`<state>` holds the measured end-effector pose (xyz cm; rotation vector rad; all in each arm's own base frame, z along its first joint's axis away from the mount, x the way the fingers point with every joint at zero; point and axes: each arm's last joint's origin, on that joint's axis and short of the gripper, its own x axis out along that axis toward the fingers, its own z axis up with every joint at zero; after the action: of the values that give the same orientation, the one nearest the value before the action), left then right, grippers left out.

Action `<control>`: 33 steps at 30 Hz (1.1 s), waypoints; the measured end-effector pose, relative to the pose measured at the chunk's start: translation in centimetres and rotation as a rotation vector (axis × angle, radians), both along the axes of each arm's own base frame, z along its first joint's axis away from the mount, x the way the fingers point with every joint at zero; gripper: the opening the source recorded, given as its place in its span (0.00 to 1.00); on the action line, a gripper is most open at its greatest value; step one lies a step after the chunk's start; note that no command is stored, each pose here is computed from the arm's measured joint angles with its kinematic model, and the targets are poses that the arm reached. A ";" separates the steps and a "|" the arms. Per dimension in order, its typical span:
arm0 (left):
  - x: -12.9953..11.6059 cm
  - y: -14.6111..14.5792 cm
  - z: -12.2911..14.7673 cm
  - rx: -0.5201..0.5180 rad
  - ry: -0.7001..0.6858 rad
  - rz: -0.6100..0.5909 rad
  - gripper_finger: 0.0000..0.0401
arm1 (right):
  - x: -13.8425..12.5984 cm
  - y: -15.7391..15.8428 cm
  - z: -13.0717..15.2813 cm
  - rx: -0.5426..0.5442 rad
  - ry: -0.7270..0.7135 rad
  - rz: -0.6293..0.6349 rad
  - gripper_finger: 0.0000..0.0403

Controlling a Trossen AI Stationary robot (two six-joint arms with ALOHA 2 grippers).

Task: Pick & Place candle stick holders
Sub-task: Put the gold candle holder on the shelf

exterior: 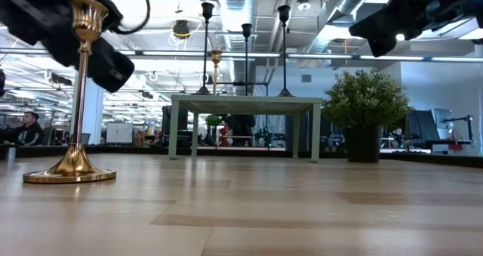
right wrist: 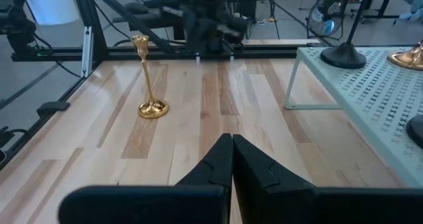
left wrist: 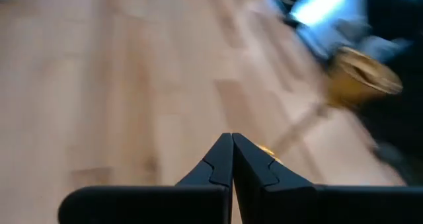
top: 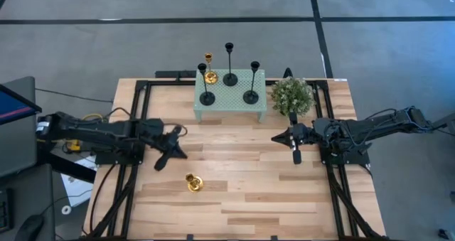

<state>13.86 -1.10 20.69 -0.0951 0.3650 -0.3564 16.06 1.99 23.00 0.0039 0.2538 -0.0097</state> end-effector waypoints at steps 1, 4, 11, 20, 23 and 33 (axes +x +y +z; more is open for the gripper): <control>-0.1 -0.4 -0.1 -0.006 0.004 -0.039 0.00 | 0.0 0.0 0.0 0.000 -0.001 0.000 0.00; -0.2 -1.2 -0.4 0.015 -0.002 -0.114 0.00 | 0.0 0.0 0.1 0.001 -0.007 -0.001 0.00; -0.4 -2.0 -0.5 0.170 -0.075 -0.231 0.00 | 0.0 0.0 0.1 0.001 -0.007 -0.001 0.00; -0.2 -2.4 -1.9 0.171 0.065 -0.270 0.00 | 0.0 0.0 0.1 0.002 -0.007 -0.001 0.00; 0.1 -2.5 -2.4 0.175 0.101 -0.280 0.00 | 0.0 0.0 0.1 0.001 -0.007 -0.001 0.00; 1.6 -2.8 -3.7 0.203 0.152 -0.302 0.00 | 0.0 0.0 0.1 0.001 -0.006 -0.001 0.00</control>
<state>15.49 -3.91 16.97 0.1339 0.5664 -0.6099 16.08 1.98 23.06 0.0054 0.2477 -0.0104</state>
